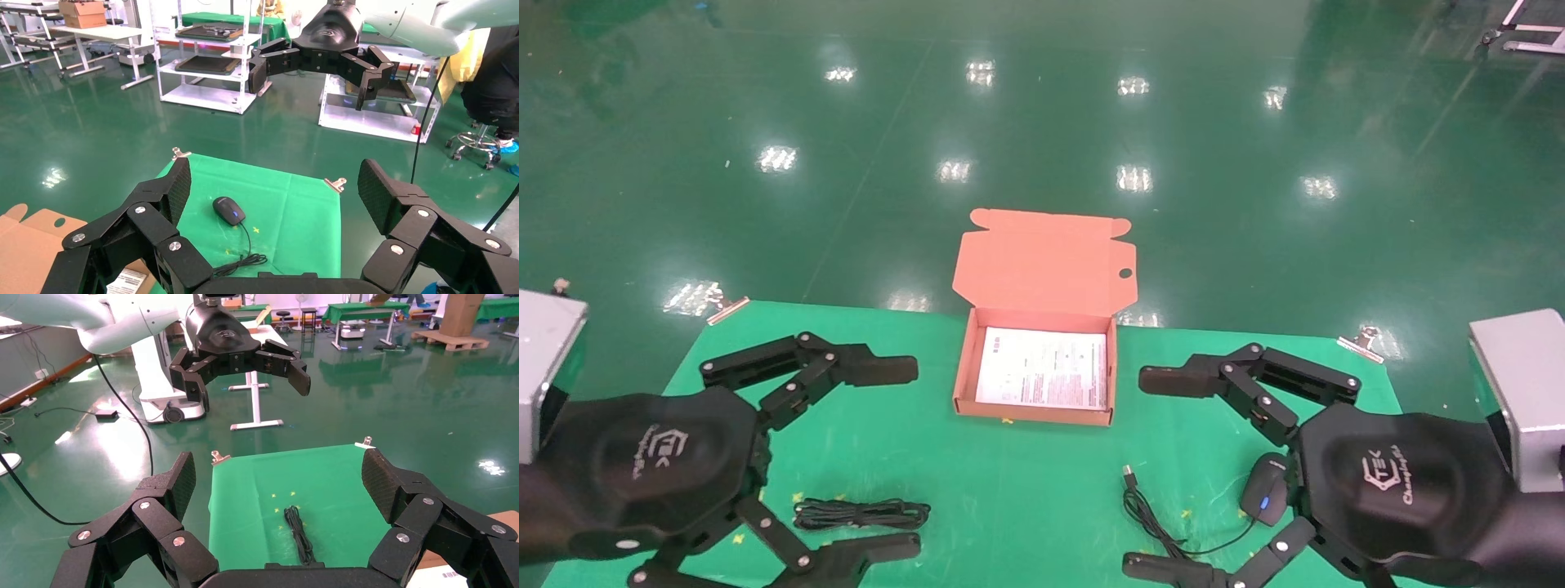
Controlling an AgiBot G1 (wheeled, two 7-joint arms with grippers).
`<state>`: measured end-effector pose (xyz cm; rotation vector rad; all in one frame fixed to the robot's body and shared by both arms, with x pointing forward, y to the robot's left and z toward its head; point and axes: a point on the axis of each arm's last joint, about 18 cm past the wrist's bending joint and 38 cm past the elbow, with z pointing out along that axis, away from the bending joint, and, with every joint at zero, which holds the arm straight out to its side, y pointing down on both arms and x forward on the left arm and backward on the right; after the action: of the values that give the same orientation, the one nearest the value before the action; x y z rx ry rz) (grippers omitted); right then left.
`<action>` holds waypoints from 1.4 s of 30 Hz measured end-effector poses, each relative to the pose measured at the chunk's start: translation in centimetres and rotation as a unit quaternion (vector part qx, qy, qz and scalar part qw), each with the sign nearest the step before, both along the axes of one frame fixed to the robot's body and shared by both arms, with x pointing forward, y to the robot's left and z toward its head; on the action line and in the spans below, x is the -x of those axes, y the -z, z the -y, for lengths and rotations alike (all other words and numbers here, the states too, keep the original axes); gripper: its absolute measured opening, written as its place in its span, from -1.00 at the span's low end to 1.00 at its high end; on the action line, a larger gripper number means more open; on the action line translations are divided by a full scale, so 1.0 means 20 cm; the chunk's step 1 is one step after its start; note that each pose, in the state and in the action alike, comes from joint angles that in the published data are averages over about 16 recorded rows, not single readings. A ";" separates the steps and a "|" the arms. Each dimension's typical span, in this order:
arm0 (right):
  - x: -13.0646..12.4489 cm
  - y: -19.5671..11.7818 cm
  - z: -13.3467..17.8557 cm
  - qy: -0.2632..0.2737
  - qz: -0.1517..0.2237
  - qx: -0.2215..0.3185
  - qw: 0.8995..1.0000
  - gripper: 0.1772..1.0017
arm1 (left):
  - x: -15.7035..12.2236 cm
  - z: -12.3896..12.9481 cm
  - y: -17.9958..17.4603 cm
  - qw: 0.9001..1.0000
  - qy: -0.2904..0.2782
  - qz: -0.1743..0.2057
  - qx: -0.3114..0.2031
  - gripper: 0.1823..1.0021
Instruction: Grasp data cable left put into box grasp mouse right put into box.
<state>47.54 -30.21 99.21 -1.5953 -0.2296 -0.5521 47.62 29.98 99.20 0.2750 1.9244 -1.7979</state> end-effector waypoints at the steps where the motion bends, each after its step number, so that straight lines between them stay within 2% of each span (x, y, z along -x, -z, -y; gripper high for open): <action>1: 0.00 0.00 0.00 0.000 0.000 0.000 1.000 1.00 | 0.00 0.00 0.00 1.000 0.000 0.000 0.000 1.00; 18: 0.00 0.00 0.00 0.000 0.000 0.000 1.000 1.00 | 0.00 0.00 0.00 1.000 0.001 0.003 -0.005 1.00; 28: -0.02 0.01 0.00 0.012 0.016 0.028 0.999 1.00 | -0.02 0.03 0.02 0.998 -0.006 -0.001 -0.059 1.00; 35: -0.06 0.06 -0.01 0.033 0.047 0.105 0.993 1.00 | -0.10 0.06 0.08 0.992 -0.025 -0.026 -0.125 1.00; 39: -0.10 0.10 -0.02 0.047 0.076 0.173 0.981 1.00 | -0.16 0.08 0.13 0.984 -0.038 -0.043 -0.169 1.00; 42: -0.15 0.14 -0.02 0.055 0.100 0.229 0.967 1.00 | -0.20 0.10 0.17 0.976 -0.050 -0.051 -0.207 1.00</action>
<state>50.46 -29.89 96.50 -2.0097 -0.4479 -0.7891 51.69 27.96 95.75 0.2216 2.3346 -1.3582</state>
